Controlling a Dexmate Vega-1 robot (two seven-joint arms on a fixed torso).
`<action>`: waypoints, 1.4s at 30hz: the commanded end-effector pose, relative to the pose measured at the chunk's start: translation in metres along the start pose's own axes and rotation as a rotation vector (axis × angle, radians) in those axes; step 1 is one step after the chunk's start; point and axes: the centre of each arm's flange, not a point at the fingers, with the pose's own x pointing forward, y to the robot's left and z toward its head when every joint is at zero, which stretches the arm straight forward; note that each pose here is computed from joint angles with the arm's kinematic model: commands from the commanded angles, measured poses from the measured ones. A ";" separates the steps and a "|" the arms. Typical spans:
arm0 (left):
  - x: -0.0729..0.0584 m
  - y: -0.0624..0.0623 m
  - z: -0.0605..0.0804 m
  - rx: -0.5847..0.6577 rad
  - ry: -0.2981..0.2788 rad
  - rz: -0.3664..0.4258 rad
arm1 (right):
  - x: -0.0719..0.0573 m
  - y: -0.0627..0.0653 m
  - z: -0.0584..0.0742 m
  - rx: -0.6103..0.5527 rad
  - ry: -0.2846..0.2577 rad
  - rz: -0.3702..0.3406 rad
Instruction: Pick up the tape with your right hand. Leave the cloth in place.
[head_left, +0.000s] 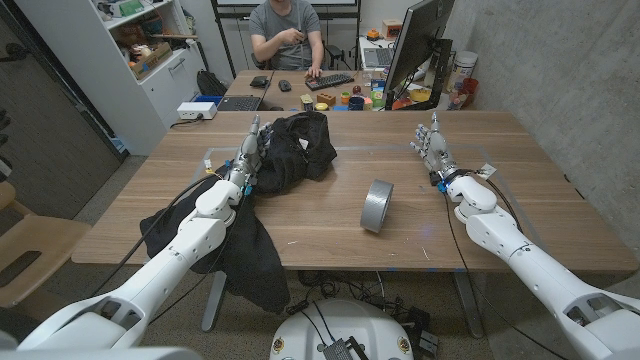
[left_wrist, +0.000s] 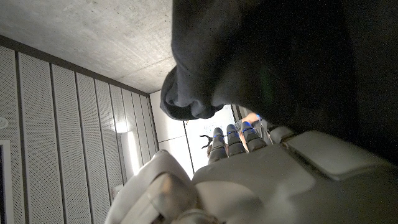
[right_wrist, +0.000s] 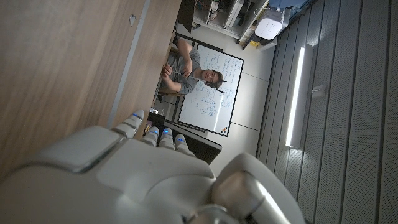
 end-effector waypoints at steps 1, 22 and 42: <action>0.005 -0.004 0.000 0.005 0.003 -0.005 | 0.005 -0.003 0.002 -0.024 0.020 0.022; 0.011 -0.005 -0.002 0.005 0.018 -0.027 | -0.038 -0.004 0.072 -0.296 -0.122 0.049; 0.011 -0.006 0.009 0.017 -0.004 -0.068 | -0.104 0.026 0.134 -0.632 -0.217 0.211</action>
